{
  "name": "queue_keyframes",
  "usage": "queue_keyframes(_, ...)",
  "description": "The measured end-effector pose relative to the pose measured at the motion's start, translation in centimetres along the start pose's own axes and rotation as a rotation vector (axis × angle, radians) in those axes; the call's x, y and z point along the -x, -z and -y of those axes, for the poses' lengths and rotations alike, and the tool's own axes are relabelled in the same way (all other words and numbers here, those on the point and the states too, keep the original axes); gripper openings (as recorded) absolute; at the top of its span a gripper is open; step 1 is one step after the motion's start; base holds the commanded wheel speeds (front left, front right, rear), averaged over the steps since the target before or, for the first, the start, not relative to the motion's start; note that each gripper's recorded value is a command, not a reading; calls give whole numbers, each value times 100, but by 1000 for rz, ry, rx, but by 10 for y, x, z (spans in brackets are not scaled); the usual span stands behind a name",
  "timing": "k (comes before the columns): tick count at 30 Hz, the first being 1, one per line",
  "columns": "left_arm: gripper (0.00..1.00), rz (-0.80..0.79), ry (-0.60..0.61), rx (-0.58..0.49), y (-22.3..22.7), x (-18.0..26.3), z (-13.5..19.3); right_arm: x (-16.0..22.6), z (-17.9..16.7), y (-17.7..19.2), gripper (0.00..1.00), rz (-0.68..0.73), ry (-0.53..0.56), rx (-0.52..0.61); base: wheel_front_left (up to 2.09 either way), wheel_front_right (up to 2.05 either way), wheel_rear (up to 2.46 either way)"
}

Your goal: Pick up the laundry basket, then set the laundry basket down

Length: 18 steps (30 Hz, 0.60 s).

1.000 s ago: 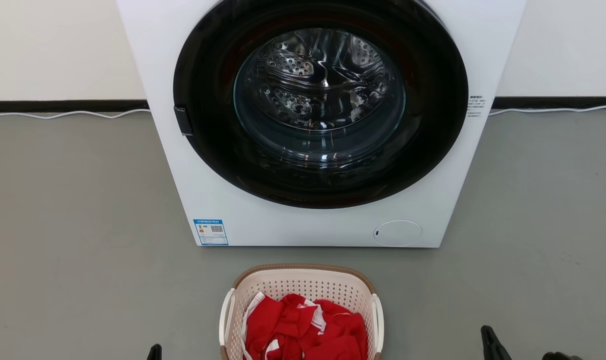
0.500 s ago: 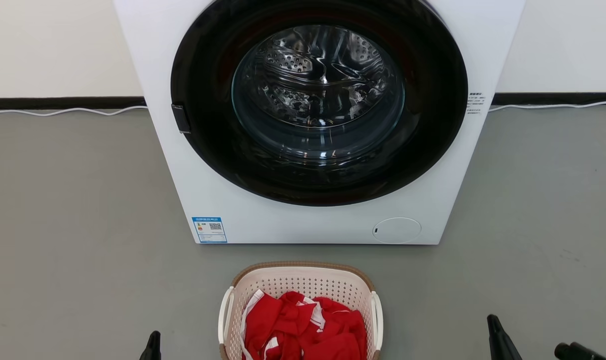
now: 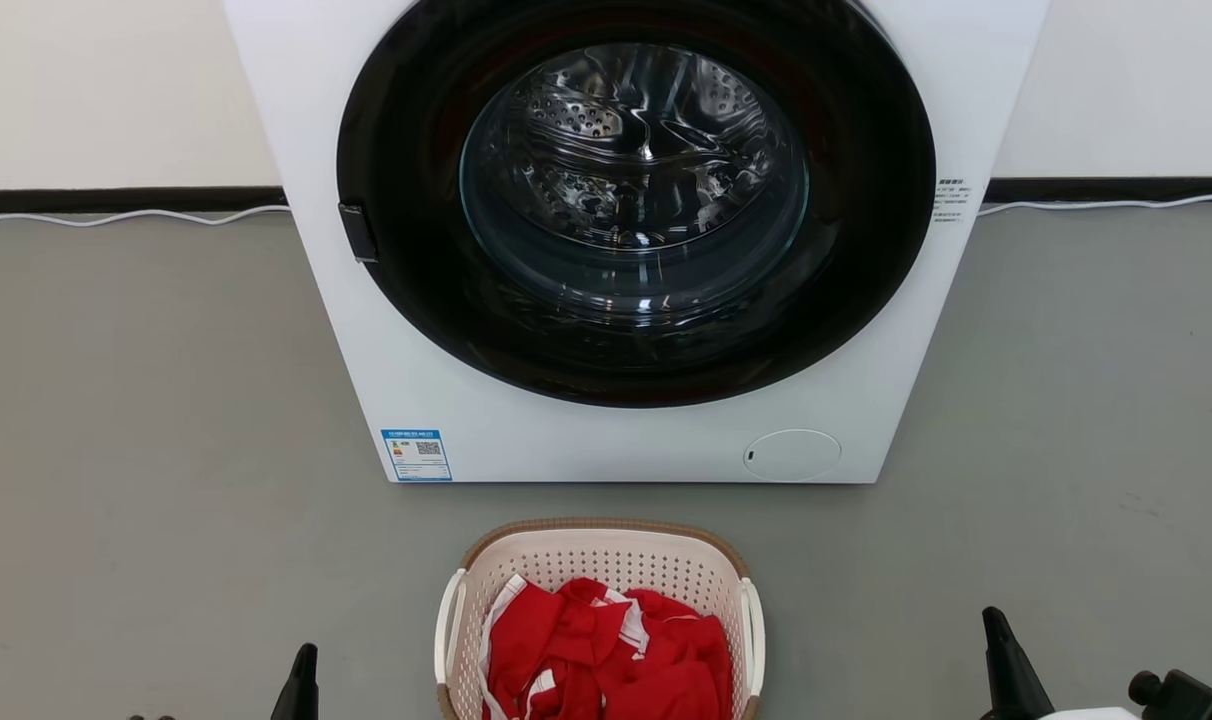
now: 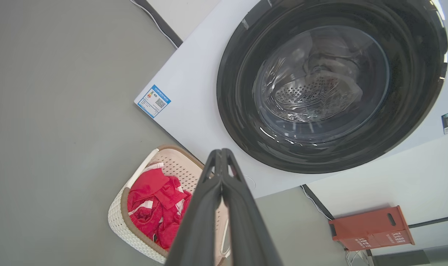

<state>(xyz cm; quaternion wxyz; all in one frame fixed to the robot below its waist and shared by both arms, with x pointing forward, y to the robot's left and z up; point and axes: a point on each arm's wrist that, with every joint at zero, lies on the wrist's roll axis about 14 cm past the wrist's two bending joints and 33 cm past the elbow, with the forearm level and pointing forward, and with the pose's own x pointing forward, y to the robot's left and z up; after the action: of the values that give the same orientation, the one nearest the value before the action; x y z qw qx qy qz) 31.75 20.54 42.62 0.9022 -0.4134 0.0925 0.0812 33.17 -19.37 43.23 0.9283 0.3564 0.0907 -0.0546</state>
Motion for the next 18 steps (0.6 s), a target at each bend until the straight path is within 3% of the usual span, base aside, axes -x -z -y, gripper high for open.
queue_keyframes(18, 0, -4, 19, 171, -6, -11, 11, -7, -1, -9, 0, 13, 7, -211, 0, 0, 0)
